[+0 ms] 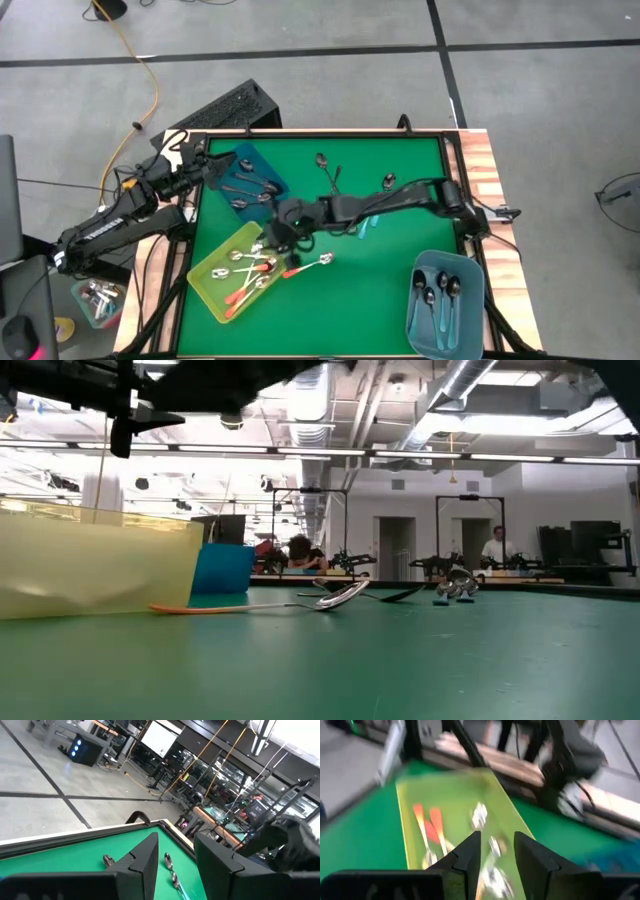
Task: Sort silverware by color (type)
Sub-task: Put the black spoon into the dark blue bin
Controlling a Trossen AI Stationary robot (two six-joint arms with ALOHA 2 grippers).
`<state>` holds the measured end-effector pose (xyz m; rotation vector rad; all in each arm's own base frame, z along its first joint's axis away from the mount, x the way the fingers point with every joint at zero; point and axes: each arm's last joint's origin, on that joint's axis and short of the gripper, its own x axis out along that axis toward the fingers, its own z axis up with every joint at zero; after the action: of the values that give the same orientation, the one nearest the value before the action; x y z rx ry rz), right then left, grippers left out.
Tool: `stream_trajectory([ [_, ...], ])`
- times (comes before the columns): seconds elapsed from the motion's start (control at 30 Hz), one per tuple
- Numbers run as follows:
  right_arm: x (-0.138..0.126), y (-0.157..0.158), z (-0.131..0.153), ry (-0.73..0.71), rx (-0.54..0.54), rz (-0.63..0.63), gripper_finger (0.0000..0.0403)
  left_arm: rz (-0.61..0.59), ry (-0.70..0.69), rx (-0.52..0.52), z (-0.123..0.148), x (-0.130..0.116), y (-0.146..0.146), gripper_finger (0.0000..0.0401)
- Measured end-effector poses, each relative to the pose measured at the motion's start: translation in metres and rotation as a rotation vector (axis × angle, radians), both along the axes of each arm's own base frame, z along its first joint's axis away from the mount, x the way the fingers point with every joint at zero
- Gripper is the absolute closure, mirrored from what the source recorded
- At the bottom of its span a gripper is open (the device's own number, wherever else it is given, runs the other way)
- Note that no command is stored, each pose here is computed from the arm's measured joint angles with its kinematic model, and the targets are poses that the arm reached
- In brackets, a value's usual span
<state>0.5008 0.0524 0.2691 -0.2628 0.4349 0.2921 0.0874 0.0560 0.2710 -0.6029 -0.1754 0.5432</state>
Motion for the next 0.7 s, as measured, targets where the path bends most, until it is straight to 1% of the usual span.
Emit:
stream_trajectory([
  [0.1,-0.029,-0.013,0.028,0.131,-0.062,-0.076,0.0265,0.000,0.008,0.014,0.000,0.000,0.000,0.0291],
  [0.2,-0.062,-0.022,0.055,0.258,-0.047,-0.156,0.0265,0.000,0.035,0.056,0.000,0.000,0.000,0.0291],
  [0.27,-0.083,-0.024,0.066,0.354,-0.030,-0.208,0.0265,0.000,0.054,0.087,0.000,0.000,0.000,0.0291],
  [0.37,-0.107,-0.023,0.083,0.410,0.007,-0.238,0.0265,0.000,0.059,0.093,0.000,0.000,0.000,0.0291],
  [0.47,-0.126,-0.023,0.107,0.364,0.068,-0.281,0.0265,0.003,0.047,0.033,-0.002,0.000,0.000,0.0291],
  [0.53,-0.141,-0.025,0.120,0.357,0.099,-0.322,0.0265,0.033,0.041,0.012,-0.003,0.000,0.001,0.0291],
  [0.6,-0.155,-0.027,0.130,0.370,0.143,-0.363,0.0265,0.078,0.050,0.023,-0.003,0.000,0.003,0.0291],
  [0.7,-0.179,-0.026,0.136,0.464,0.168,-0.419,0.0265,0.109,0.088,0.077,-0.003,-0.001,0.004,0.0291],
])
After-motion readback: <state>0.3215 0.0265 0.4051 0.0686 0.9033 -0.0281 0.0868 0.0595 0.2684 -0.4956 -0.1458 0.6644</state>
